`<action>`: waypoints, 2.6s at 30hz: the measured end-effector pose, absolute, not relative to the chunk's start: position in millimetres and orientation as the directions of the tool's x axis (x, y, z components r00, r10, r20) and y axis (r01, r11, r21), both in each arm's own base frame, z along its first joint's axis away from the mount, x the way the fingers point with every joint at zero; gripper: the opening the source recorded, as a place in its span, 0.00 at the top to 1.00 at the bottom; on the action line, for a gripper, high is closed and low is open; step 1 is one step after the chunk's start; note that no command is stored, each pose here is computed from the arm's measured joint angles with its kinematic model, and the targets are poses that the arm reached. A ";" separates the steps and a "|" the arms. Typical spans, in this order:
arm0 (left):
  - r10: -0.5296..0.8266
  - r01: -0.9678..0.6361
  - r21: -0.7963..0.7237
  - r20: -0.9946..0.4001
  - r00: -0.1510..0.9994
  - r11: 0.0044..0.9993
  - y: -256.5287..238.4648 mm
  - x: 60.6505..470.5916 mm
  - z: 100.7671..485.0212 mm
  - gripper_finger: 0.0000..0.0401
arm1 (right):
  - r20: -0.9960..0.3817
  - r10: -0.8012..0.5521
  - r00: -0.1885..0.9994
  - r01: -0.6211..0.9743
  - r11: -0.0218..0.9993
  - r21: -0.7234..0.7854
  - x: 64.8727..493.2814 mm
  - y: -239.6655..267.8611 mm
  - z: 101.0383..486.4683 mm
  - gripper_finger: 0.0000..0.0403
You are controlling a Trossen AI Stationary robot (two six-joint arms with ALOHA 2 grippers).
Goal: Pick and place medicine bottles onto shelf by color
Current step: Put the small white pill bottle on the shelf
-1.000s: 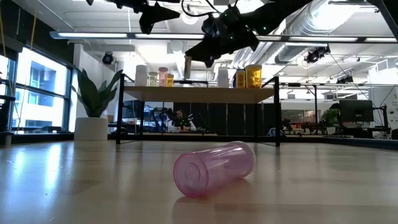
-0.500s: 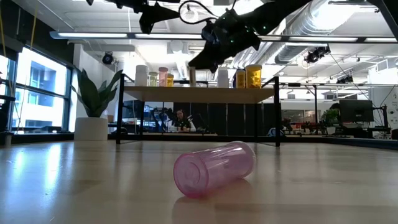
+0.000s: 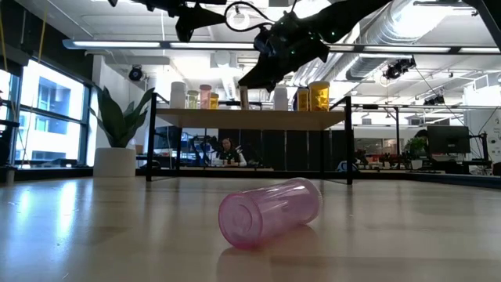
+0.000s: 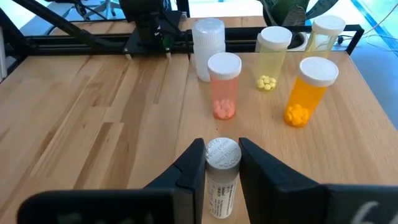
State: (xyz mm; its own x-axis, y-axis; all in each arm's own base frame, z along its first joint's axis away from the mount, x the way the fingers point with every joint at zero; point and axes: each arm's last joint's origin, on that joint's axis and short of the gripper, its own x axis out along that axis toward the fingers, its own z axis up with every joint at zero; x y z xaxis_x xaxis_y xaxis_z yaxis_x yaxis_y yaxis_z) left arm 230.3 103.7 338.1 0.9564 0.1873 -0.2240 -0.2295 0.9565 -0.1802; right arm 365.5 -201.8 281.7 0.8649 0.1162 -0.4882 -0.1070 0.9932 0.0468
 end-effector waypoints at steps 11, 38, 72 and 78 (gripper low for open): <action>0.187 -0.229 -0.181 -0.224 0.956 0.956 103.7 230.3 338.0 0.52 | -0.501 0.115 0.858 -0.100 0.993 0.058 365.1 -201.7 279.3 0.74; 0.192 -0.239 -0.168 -0.255 0.948 0.956 105.9 228.3 334.9 0.52 | -0.475 0.109 0.873 -0.051 0.990 0.133 366.8 -202.6 323.2 0.73; 0.489 -0.504 -0.032 -0.200 0.849 0.863 133.2 153.0 362.0 0.52 | -0.584 -0.368 0.724 0.590 0.769 0.246 358.3 -160.5 419.4 0.59; 0.504 -0.520 -0.032 -0.200 0.840 0.854 135.9 150.6 362.0 0.52 | -0.554 -0.392 0.734 0.598 0.759 0.256 361.0 -152.0 427.2 0.62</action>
